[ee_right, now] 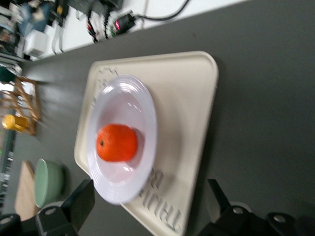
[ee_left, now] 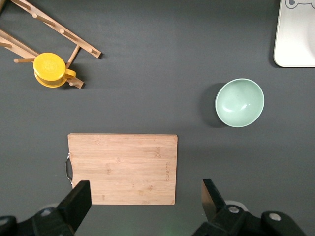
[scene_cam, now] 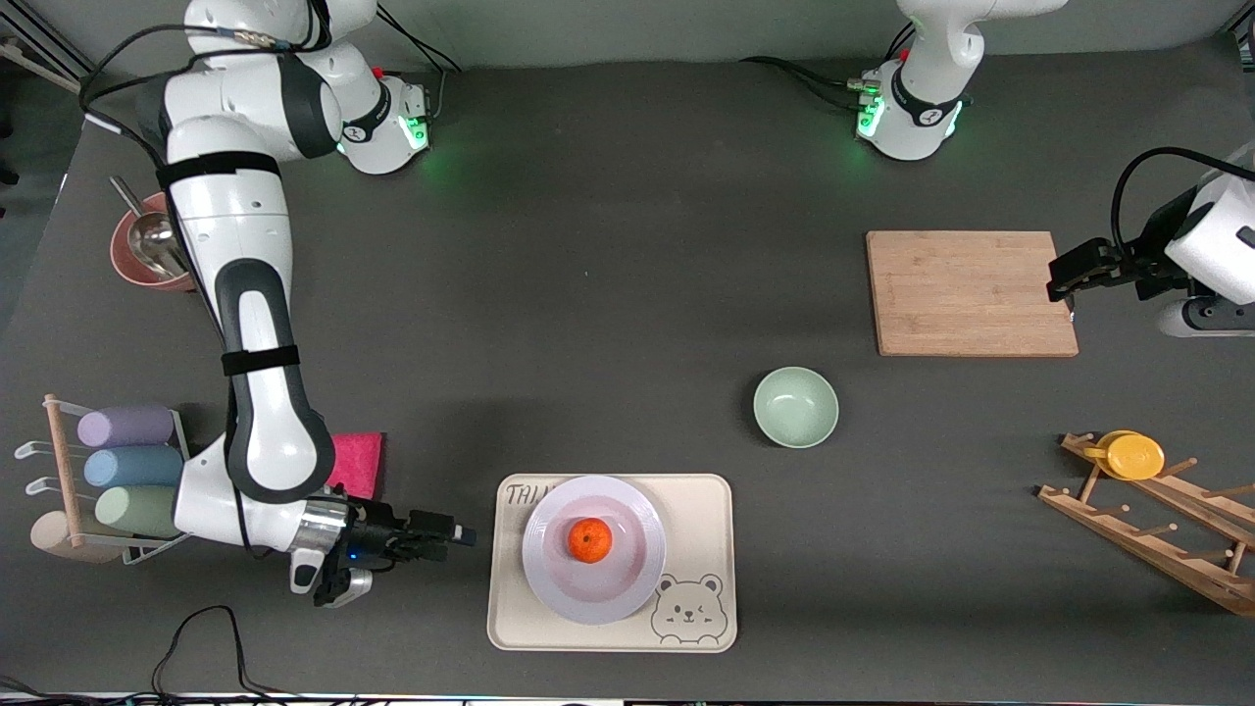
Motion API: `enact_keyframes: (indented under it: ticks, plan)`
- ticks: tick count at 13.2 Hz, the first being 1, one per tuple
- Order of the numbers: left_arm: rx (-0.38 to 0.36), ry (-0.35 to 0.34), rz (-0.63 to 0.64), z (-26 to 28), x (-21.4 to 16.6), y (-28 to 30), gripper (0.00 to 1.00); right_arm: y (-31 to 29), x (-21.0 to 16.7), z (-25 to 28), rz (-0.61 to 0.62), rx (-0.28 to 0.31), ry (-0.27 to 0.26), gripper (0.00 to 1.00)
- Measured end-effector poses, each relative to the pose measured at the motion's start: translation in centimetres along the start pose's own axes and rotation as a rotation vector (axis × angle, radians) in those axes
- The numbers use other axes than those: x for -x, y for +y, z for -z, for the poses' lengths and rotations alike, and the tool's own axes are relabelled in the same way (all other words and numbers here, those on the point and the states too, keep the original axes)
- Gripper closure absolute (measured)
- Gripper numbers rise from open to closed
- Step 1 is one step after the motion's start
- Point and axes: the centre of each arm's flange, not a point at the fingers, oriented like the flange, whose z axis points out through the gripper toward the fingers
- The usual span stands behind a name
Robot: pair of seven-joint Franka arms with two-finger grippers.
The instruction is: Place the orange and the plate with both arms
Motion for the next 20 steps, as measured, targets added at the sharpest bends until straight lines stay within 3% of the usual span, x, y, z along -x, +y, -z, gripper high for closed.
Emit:
enact_keyframes:
  ticks: [7, 10, 14, 20]
  plan:
    - [0.000, 0.001, 0.000, 0.0, 0.0, 0.0, 0.00, -4.6, 3.9, 10.6, -0.017, 0.391, -0.160, 0.00]
    - [0.000, 0.003, 0.001, 0.1, 0.0, 0.0, 0.00, -6.9, 6.6, 15.6, 0.027, 0.528, -0.193, 0.00]
    - [-0.001, -0.004, 0.003, 0.4, 0.4, -0.2, 0.00, -12.1, 10.2, 23.5, 0.060, 0.612, -0.177, 0.00]
    - [-0.002, -0.016, 0.005, 0.8, 1.0, -0.3, 0.00, -20.4, 11.8, 32.5, 0.086, 0.612, -0.186, 0.00]
